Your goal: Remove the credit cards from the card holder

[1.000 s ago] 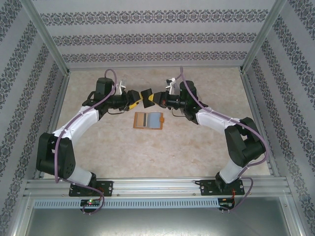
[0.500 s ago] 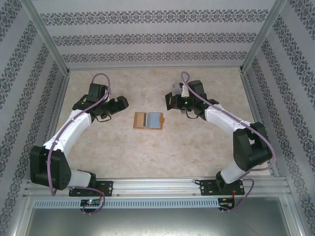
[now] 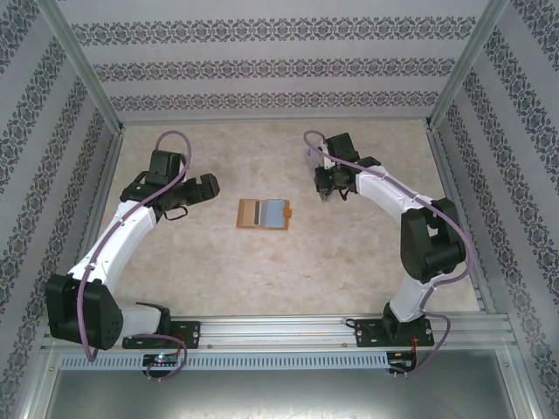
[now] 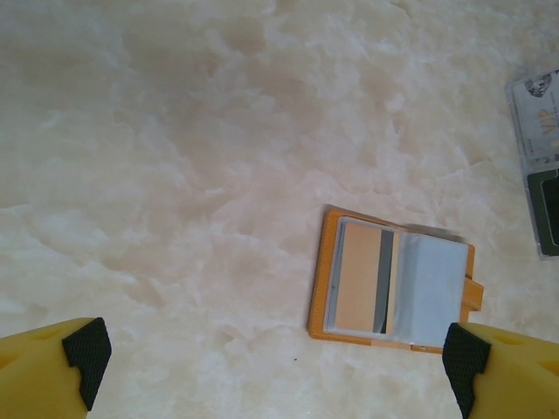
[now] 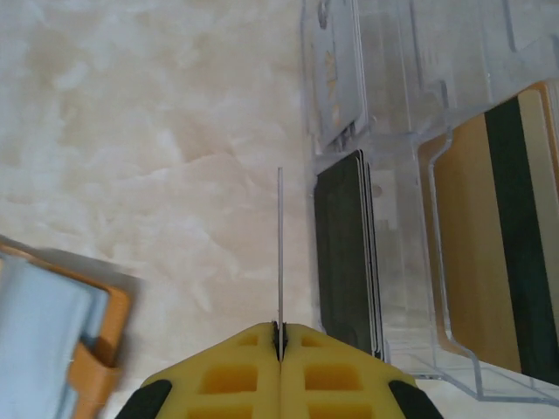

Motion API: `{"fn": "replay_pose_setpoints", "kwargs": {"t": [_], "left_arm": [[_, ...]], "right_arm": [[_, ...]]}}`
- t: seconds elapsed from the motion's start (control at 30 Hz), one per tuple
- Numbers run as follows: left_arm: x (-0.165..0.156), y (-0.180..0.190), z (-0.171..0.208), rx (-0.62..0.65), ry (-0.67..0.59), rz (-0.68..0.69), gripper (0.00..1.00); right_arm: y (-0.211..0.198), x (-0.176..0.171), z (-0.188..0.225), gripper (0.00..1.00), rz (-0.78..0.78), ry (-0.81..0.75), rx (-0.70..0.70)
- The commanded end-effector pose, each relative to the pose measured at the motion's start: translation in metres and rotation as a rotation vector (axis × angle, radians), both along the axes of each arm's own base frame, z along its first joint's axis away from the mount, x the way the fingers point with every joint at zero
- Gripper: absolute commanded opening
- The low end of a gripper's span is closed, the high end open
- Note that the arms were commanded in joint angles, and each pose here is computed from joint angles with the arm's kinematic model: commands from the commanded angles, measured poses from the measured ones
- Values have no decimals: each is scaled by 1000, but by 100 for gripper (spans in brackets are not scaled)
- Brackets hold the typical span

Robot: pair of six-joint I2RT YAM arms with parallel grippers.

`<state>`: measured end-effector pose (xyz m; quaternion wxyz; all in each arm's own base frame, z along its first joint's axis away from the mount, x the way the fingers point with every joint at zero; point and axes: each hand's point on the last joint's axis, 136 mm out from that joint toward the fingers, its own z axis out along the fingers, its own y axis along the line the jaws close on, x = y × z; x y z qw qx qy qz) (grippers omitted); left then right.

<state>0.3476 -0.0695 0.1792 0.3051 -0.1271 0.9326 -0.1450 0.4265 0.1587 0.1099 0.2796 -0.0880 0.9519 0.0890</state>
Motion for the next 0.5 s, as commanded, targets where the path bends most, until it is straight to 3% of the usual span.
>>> {"fn": "replay_pose_setpoints", "kwargs": {"t": [0.0,0.47], "left_arm": [[-4,3,-8,13,30,-17,100],[-4,-3,-10,-9,43,-36,99]], "right_arm": [[-5,6,-2,0,12,5,-63],[-13,21,-23,0,-4,47,-124]]}}
